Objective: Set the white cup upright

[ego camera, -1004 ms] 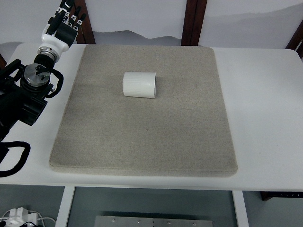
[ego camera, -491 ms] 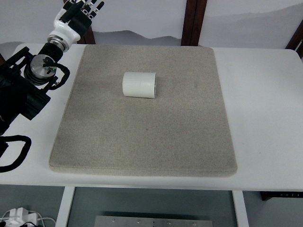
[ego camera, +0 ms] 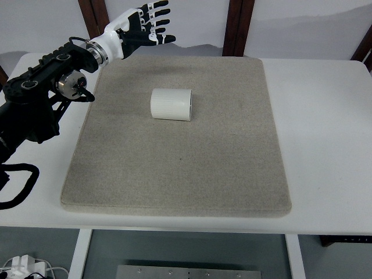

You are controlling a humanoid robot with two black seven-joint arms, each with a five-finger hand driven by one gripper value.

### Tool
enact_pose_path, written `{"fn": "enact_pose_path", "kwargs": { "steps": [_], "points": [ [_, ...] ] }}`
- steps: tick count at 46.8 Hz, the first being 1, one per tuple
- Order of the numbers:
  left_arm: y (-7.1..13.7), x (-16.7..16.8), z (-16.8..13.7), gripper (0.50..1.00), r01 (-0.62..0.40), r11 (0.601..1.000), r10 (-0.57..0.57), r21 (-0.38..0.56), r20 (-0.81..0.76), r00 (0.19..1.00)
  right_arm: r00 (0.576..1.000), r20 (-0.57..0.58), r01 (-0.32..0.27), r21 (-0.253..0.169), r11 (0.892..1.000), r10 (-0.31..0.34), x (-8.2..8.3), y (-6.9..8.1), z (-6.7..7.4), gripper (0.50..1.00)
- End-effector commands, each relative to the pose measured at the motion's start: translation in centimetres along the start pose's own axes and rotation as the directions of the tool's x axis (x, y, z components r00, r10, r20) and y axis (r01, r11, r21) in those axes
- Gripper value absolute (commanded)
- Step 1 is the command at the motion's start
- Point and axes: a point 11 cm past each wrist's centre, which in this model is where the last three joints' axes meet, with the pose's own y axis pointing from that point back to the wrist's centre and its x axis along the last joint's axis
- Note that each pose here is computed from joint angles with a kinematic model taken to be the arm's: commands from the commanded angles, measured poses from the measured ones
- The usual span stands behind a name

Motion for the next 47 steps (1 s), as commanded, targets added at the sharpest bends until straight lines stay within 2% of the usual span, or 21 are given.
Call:
{"fn": "enact_pose_path", "kwargs": {
  "steps": [1,6,13,18,23,31,47],
  "points": [
    [-0.2,-0.6,0.8,0.992,0.038,0.999,-0.04,0.019,0.119,0.992,1.0,0.0,0.0,0.0,1.0,0.0,0.0,0.0,0.0,0.952],
    [-0.5,-1.5,1.3,0.99,0.083,0.995,-0.096,0.061,0.266,0.959,1.0,0.0,0.0,0.0,1.0,0.0,0.0,0.0,0.0,0.952],
    [-0.6,-2.5,0.8,0.986,0.125,0.979,-0.187,0.159,0.468,0.864,1.0,0.001,0.0,0.0,1.0,0.0,0.0,0.0,0.0,0.952],
    [-0.5,-3.4,1.1,0.984,0.157,0.97,-0.233,0.184,0.54,0.809,1.0,0.0,0.0,0.0,1.0,0.0,0.0,0.0,0.0,0.952],
    [-0.2,-3.5,0.5,0.984,0.163,0.955,-0.287,0.25,0.624,0.726,1.0,0.0,0.0,0.0,1.0,0.0,0.0,0.0,0.0,0.952],
    [0.3,-3.6,-0.1,0.981,0.16,0.936,-0.342,0.315,0.696,0.631,1.0,0.0,0.0,0.0,1.0,0.0,0.0,0.0,0.0,0.952],
    [1.1,-4.1,-1.8,0.984,0.17,0.902,-0.421,0.396,0.726,0.543,1.0,-0.001,0.0,0.001,1.0,0.0,0.0,0.0,-0.1,0.952]
  ]
}}
